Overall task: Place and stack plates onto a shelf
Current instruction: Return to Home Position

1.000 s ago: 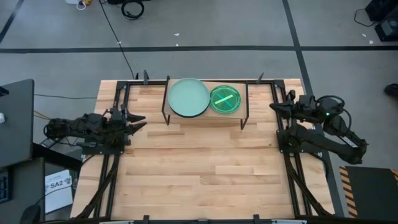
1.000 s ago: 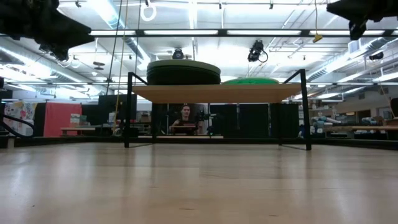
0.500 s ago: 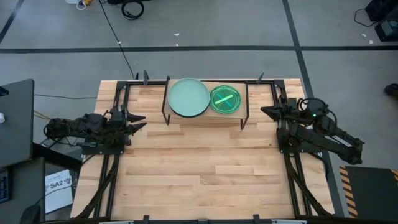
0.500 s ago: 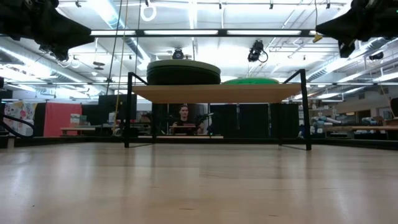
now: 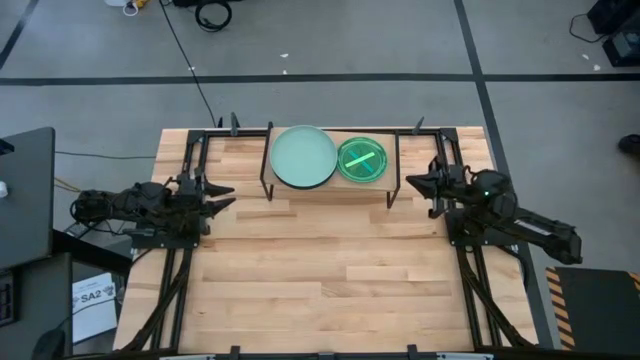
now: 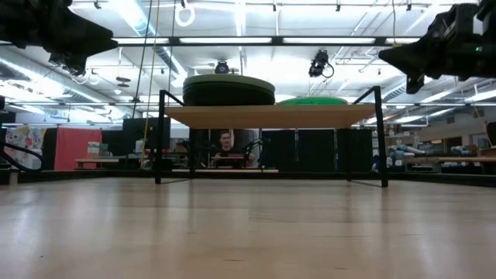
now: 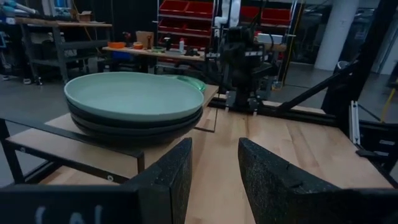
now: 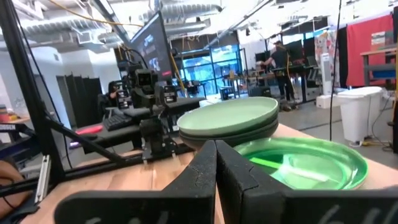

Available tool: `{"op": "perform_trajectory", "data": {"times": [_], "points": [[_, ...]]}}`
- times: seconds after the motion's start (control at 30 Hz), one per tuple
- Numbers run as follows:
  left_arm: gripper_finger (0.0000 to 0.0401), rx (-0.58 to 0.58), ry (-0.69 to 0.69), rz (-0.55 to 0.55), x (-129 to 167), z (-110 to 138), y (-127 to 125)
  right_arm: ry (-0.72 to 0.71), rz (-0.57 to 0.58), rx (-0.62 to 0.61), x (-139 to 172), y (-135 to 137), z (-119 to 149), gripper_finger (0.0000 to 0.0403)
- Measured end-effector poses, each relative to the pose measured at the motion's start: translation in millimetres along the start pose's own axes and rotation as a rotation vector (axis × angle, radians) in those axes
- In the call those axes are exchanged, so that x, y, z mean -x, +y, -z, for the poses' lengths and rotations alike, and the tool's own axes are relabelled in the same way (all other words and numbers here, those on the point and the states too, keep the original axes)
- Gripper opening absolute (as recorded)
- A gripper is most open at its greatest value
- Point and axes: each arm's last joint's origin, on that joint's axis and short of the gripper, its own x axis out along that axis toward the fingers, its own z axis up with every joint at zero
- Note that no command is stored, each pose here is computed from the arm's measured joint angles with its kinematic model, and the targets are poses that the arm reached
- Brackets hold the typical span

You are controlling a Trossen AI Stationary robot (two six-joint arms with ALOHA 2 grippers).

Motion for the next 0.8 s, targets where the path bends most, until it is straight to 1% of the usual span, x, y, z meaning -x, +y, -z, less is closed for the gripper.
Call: {"op": "perform_trajectory", "data": {"times": [0.13,0.37,0.53,0.63,0.7,0.8], "points": [[0.0137,0.007,-0.017,0.001,0,-2,0,-0.006,-0.001,0.002,-1,-2,11,0.0009],[0.0137,0.009,-0.024,0.002,-2,0,-1,0.002,0.0,0.025,-1,-3,12,0.0009],[0.0137,-0.03,-0.133,0.021,-17,25,-5,0.003,0.0,0.026,-1,-3,12,0.0009],[0.0137,-0.028,-0.179,0.026,-22,40,-5,0.003,0.001,0.023,-1,-3,12,0.0009],[0.0137,-0.025,-0.176,0.026,-24,48,-5,0.003,0.001,0.023,-1,-3,11,0.0009],[0.0137,-0.025,-0.156,0.027,-24,49,-5,0.004,0.001,0.024,-1,-3,12,0.0009]]}}
